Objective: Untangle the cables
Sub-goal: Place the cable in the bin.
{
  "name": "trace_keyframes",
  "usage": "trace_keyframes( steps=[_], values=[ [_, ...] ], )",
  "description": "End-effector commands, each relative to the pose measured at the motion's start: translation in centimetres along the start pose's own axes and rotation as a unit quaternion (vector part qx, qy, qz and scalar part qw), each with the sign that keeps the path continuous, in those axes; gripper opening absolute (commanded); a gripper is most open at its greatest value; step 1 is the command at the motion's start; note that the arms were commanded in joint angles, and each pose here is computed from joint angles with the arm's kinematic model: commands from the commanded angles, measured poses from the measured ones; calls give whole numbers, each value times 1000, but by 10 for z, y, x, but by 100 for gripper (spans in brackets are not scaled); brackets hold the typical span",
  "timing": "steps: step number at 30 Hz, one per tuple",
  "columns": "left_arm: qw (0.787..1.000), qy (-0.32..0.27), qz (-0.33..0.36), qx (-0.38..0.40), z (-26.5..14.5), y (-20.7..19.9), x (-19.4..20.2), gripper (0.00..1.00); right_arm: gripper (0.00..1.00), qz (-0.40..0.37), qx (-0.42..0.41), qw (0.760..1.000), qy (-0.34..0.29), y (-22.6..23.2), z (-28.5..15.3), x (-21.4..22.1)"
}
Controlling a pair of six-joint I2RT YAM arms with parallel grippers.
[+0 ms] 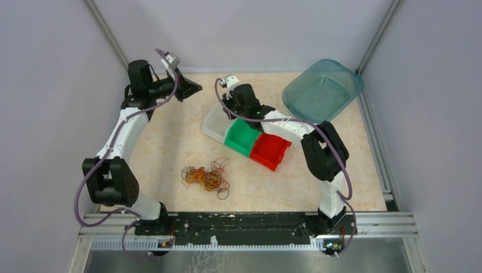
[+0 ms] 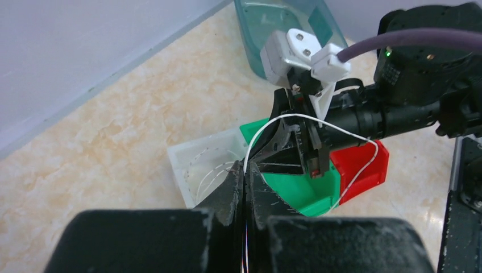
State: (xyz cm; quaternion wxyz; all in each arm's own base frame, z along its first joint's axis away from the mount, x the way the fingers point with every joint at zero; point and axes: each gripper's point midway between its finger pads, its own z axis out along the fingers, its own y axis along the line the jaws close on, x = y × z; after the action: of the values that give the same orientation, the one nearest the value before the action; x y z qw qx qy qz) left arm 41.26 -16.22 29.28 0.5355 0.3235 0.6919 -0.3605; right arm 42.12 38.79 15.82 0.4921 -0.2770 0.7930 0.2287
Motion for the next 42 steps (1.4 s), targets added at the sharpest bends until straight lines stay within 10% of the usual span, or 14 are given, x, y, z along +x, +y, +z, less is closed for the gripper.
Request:
trace_keyframes(
  steps=[1, 11, 42],
  values=[
    [999, -30, -30, 19, -2, -11, -24, 0, 0, 19, 47, 998, -46, -12, -17, -44],
    [988, 68, -7, -138, 20, 25, 37, 0, 0, 130, 45, 984, -109, -38, -32, -68],
    [968, 130, 1, -214, 96, 64, 128, 0, 0, 190, 16, 977, -94, -14, -41, -59]
  ],
)
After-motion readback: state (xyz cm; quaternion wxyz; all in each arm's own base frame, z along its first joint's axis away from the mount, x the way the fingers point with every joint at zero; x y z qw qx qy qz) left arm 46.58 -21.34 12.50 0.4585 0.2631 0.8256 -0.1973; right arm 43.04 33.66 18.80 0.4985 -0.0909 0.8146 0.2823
